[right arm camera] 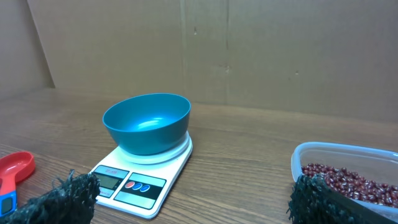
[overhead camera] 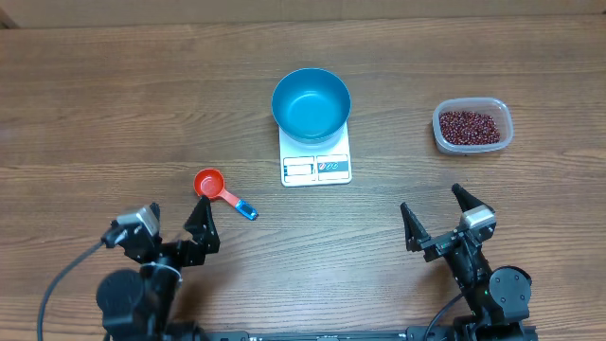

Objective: Scoop item into bowl and weigh 150g on scale
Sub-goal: 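Reach the left gripper down over the red scoop handle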

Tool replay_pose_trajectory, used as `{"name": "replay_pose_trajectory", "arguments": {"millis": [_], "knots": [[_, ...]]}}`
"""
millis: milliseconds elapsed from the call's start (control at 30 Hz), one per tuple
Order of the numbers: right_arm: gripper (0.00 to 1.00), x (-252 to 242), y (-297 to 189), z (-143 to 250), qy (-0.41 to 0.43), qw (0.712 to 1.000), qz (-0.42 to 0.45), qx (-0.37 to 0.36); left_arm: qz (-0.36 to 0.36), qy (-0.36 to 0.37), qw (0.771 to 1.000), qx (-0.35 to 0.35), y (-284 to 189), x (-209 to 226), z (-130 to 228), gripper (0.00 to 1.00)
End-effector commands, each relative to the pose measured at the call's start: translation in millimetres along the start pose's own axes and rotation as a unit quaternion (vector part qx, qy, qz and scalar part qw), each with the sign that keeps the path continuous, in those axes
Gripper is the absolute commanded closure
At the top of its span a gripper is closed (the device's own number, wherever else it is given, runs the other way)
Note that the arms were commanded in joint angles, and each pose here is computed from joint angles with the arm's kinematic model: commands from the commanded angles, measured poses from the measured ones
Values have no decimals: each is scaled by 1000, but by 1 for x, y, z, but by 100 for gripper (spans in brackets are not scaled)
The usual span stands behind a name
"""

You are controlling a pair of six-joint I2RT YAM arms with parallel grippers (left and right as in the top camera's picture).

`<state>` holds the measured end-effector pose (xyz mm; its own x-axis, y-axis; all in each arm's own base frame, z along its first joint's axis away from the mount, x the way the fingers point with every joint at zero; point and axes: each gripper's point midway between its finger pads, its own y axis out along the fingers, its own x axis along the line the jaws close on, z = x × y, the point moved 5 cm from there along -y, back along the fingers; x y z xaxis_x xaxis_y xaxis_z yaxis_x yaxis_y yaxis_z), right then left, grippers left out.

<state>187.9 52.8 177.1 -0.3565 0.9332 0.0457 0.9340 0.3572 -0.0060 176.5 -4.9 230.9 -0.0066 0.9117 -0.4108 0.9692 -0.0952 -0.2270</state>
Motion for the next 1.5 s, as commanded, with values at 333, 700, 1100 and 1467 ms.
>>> {"name": "replay_pose_trajectory", "arguments": {"millis": [333,700,1100,1467], "knots": [[0,-2,0,1,3,1000,7,-4,-116,-8,976,183,36,1,-26,0],[0,-2,0,1,3,1000,6,-4,-87,14,965,247,87,-17,-2,0],[0,-2,0,1,3,1000,6,-4,-85,-32,948,306,119,-13,28,0],[0,-2,0,1,3,1000,6,-4,-164,-103,914,356,127,6,60,0]]}}
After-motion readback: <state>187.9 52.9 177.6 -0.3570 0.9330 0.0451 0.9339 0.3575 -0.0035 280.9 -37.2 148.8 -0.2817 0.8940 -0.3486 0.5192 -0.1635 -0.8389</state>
